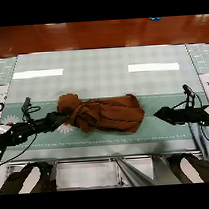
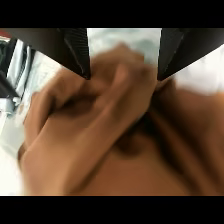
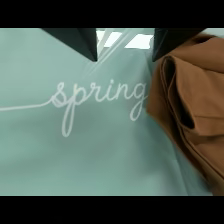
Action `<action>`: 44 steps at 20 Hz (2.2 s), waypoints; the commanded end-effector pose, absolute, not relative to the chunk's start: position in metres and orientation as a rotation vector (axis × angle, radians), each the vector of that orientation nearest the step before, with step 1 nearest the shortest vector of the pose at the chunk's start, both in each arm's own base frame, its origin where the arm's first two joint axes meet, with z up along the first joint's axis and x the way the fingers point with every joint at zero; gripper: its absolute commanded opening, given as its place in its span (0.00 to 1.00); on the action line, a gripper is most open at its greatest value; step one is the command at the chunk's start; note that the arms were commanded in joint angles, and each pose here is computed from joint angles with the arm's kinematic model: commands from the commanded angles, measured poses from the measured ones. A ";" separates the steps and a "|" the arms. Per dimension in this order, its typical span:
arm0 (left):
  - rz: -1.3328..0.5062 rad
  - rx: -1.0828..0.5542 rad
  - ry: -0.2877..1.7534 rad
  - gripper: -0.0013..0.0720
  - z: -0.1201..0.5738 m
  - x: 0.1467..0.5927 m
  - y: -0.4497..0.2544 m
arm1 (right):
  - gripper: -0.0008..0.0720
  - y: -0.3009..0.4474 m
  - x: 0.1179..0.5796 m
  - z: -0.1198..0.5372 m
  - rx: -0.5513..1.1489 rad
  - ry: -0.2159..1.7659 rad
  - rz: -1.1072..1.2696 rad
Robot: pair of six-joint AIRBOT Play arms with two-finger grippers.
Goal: Fold the shirts.
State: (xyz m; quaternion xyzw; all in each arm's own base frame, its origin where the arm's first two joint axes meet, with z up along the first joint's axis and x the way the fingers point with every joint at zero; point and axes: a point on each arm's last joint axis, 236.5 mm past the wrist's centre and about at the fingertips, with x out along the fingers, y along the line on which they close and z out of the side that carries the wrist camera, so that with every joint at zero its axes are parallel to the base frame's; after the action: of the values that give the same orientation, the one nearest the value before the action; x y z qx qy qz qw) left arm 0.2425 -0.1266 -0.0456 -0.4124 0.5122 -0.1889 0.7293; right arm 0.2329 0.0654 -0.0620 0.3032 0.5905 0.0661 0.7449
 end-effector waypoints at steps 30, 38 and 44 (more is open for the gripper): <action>-0.676 -0.632 0.558 0.04 0.256 0.386 -0.110 | 0.04 0.163 0.395 0.232 0.281 0.797 0.495; -0.606 -0.253 0.078 0.04 0.494 0.299 -0.109 | 0.04 0.105 0.310 0.410 0.060 0.467 0.410; -0.461 -0.053 -0.113 0.04 0.542 0.208 -0.105 | 0.04 0.055 0.222 0.408 -0.013 0.506 0.240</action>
State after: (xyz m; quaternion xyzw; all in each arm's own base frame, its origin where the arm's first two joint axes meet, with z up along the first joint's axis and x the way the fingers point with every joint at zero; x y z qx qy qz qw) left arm 0.2428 -0.1164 0.5252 -0.0715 -0.0195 -0.2832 0.9562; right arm 0.2610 0.0865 0.4149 0.0061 0.2294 0.1766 0.9571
